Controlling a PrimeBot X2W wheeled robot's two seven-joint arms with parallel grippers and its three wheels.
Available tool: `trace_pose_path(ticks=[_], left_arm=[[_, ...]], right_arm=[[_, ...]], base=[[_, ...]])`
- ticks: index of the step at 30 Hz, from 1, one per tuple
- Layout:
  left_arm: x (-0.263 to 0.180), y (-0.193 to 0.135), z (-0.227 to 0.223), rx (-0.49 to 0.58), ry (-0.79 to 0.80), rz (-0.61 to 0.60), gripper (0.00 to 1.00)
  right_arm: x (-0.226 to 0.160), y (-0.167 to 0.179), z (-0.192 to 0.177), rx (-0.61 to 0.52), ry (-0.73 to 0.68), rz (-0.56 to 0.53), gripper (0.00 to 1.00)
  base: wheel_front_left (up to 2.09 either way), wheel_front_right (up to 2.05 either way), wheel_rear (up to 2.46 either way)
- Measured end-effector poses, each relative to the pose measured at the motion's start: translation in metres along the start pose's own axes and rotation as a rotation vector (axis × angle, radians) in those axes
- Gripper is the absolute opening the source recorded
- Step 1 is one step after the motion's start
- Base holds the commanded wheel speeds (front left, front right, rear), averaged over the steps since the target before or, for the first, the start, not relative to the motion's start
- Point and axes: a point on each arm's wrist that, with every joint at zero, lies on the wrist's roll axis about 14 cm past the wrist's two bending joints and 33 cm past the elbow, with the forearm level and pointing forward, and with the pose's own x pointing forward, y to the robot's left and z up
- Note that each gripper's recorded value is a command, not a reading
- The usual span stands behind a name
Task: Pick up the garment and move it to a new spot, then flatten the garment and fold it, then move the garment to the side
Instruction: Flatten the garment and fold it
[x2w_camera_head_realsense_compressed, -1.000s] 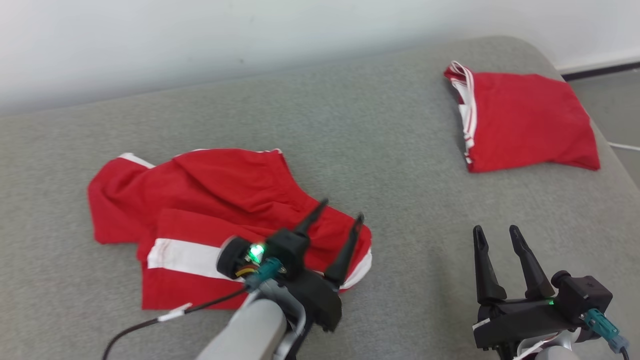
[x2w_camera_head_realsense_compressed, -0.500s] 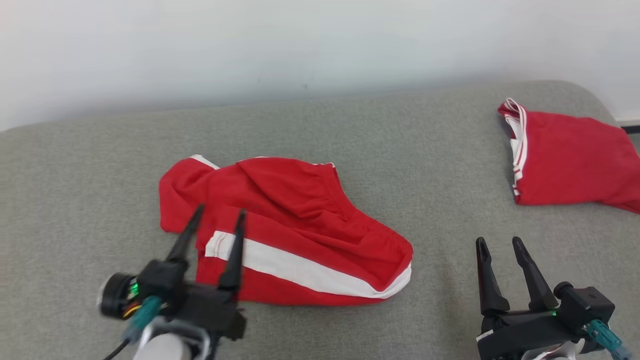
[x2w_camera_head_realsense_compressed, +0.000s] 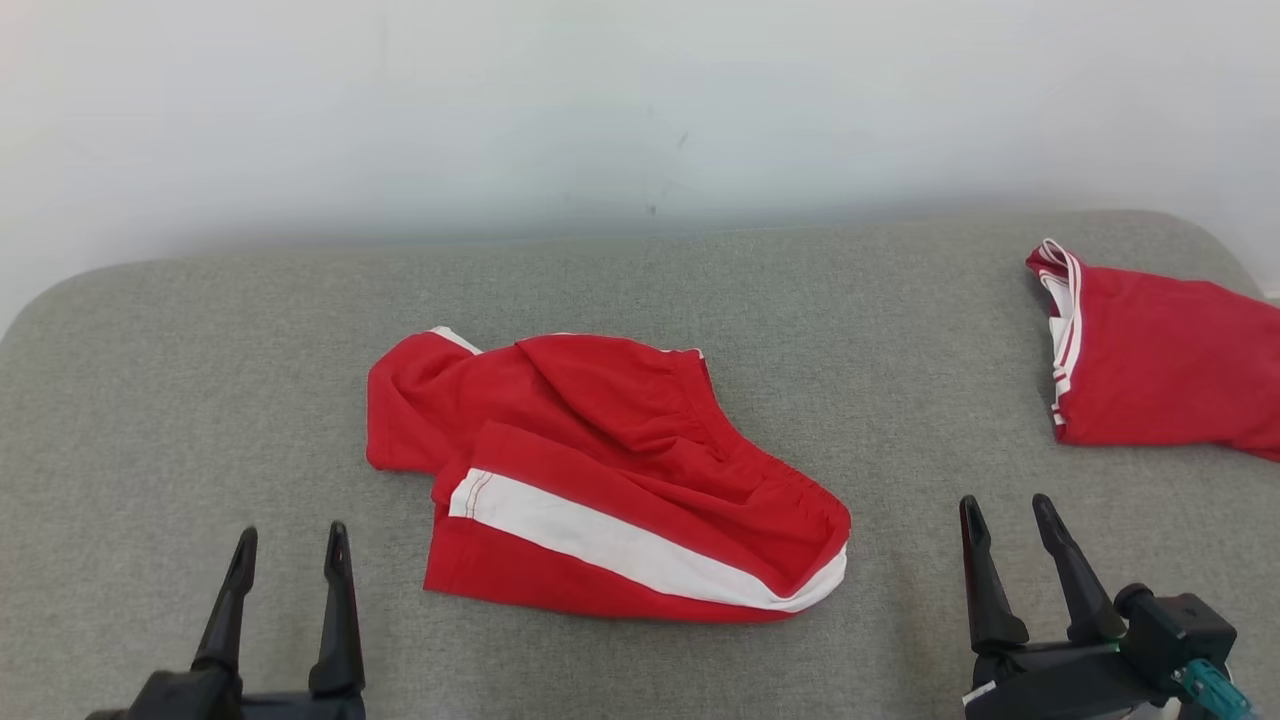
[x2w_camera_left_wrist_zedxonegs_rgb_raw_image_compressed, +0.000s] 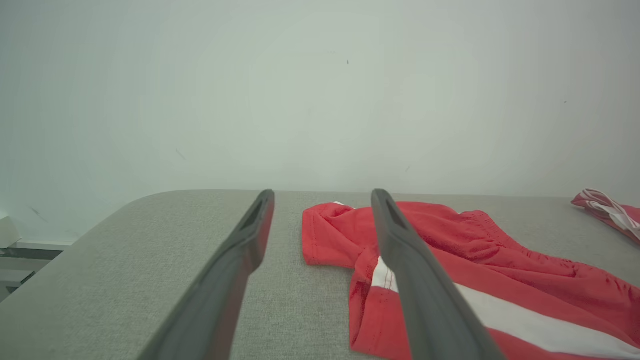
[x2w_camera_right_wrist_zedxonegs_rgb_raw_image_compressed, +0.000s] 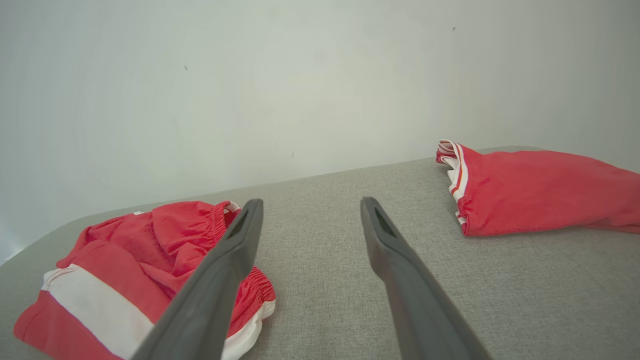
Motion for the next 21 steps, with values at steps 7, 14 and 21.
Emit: trace_pose_path(ticks=[7, 14, 21], left_arm=[[-0.024, 0.017, -0.002, 0.001, 0.009, 0.071, 1.00], [-0.035, 0.028, -0.002, -0.007, 0.008, 0.115, 1.00], [-0.035, 0.027, -0.005, -0.012, 0.015, 0.109, 1.00]], right_arm=[[-0.003, 0.005, -0.003, 0.000, 0.009, 0.015, 1.00], [-0.008, 0.009, -0.006, -0.004, 0.021, 0.032, 1.00], [-0.011, 0.009, -0.009, -0.006, 0.031, 0.033, 1.00]], base=[[0.00, 0.00, 0.00], [0.00, 0.00, 0.00], [0.00, 0.00, 0.00]])
